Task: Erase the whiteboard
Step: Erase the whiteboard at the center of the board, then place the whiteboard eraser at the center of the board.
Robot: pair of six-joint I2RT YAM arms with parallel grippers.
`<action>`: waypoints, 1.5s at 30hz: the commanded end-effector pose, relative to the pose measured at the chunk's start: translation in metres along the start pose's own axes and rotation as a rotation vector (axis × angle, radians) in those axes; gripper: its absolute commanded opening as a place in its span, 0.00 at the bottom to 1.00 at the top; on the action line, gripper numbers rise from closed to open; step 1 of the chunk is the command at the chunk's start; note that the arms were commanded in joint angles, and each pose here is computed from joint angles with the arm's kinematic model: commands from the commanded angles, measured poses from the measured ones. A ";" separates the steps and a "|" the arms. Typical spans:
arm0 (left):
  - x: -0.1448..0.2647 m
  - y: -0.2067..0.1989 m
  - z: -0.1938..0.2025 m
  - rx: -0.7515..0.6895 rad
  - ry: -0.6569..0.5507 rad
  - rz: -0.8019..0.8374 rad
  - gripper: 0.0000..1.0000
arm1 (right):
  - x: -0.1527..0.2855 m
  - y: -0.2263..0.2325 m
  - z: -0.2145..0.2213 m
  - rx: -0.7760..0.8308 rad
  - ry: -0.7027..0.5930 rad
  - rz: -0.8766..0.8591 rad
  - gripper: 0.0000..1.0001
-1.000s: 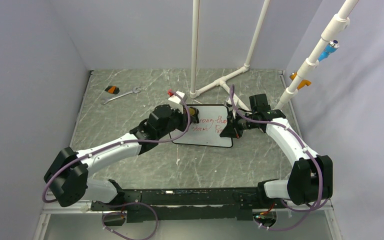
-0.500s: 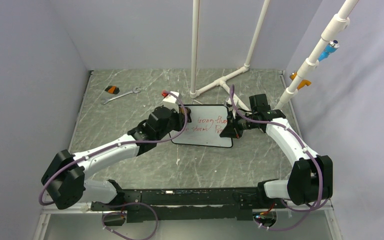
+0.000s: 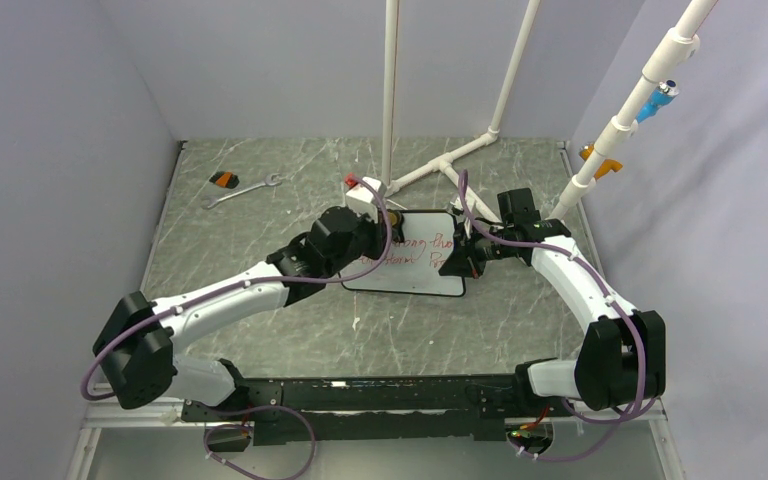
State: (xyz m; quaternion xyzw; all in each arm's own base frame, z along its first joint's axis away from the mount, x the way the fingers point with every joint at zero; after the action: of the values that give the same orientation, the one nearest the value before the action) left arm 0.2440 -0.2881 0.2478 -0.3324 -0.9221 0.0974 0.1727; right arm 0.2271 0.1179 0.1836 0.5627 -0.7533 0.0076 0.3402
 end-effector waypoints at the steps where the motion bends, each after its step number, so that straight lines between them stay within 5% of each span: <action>1: 0.011 0.026 0.000 0.022 -0.019 -0.242 0.00 | 0.000 0.008 0.009 0.006 0.036 -0.020 0.00; 5: 0.022 0.033 0.006 -0.016 -0.023 -0.228 0.00 | 0.000 0.008 0.009 0.005 0.037 -0.018 0.00; 15: 0.064 0.015 -0.010 -0.023 -0.031 0.191 0.00 | 0.002 0.008 0.009 0.005 0.035 -0.011 0.00; 20: 0.084 0.016 0.023 0.008 0.180 0.292 0.00 | 0.003 0.007 0.009 0.009 0.036 0.000 0.00; 31: 0.102 -0.018 0.130 0.073 0.616 0.263 0.09 | 0.005 0.004 0.008 0.003 0.029 0.014 0.00; 36: 0.076 -0.013 0.168 -0.001 0.757 0.080 0.14 | 0.007 0.004 0.009 0.002 0.023 0.018 0.00; 40: 0.059 -0.019 0.181 -0.063 0.805 -0.008 0.23 | 0.008 0.005 0.009 0.000 0.020 0.018 0.00; 45: 0.052 -0.027 0.179 -0.107 0.771 -0.069 0.46 | 0.008 0.005 0.008 0.001 0.018 0.016 0.00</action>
State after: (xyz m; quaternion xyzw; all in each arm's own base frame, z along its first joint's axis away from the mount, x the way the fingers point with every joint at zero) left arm 0.1148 -0.2765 0.0912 -0.3508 -0.7708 -0.0829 0.5253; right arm 0.2207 0.1142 0.1828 0.5629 -0.7499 -0.0021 0.3476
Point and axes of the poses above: each gripper's point midway between its finger pads, its own x axis back along the fingers, its own y axis along the line the jaws close on, z = x × y, the point moved 7 cm from there along x, back along the fingers, and after that the axes turned 1 degree about -x, right-handed, at the moved point
